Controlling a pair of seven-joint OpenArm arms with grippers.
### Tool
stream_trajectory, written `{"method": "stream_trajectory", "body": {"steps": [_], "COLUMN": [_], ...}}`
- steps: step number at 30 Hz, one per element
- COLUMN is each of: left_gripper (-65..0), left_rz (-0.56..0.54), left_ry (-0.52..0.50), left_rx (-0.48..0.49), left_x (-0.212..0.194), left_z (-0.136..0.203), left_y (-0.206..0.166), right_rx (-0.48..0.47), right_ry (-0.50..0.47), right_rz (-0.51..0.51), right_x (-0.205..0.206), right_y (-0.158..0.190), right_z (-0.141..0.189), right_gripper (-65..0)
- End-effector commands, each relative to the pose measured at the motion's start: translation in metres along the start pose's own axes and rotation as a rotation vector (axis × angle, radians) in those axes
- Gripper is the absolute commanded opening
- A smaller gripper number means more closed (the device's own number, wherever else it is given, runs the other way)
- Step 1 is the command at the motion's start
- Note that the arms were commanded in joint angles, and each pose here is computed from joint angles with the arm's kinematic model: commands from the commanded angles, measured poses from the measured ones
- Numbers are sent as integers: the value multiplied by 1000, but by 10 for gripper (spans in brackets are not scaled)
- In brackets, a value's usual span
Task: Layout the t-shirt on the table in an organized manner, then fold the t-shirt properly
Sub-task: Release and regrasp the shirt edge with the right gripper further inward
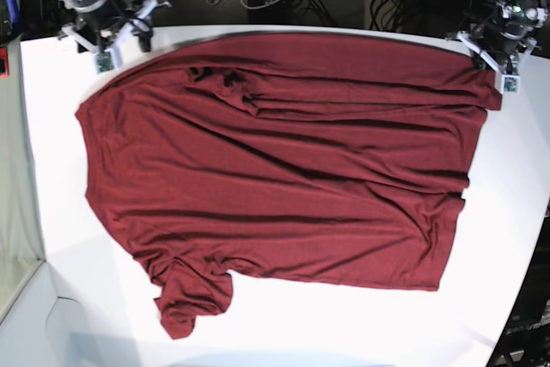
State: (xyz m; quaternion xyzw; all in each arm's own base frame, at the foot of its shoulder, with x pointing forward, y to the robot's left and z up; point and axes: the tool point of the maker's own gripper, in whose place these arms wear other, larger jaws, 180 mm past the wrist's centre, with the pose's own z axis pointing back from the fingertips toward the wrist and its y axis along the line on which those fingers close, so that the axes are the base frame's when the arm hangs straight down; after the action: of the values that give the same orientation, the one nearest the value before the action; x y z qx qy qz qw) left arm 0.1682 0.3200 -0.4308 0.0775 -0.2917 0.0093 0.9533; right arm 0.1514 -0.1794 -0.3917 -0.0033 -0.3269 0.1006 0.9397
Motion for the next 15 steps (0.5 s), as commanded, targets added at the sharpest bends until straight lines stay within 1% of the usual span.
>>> {"method": "stream_trajectory", "body": {"steps": [1,9,12,15], "left_gripper": [-569,-571,-572,-572], "left_rz": [-18,-16,-16,-16], "left_ry": [51,58,59,59], "left_rx": [19,17,17,17], "left_x": [-11,-13,-13,-13], "left_z": [2,2,2,2], "left_y": [4,3,3,3], "right_rx": [3,110,118,119], "right_ry": [-41,-46,-5,1], "right_rz": [14,37,40,39], "right_x": [12,17,11,10], "right_y": [0,40,42,42], "right_z": [3,-5,-7,-7], "right_gripper": [-298,-298,-298,-298]}}
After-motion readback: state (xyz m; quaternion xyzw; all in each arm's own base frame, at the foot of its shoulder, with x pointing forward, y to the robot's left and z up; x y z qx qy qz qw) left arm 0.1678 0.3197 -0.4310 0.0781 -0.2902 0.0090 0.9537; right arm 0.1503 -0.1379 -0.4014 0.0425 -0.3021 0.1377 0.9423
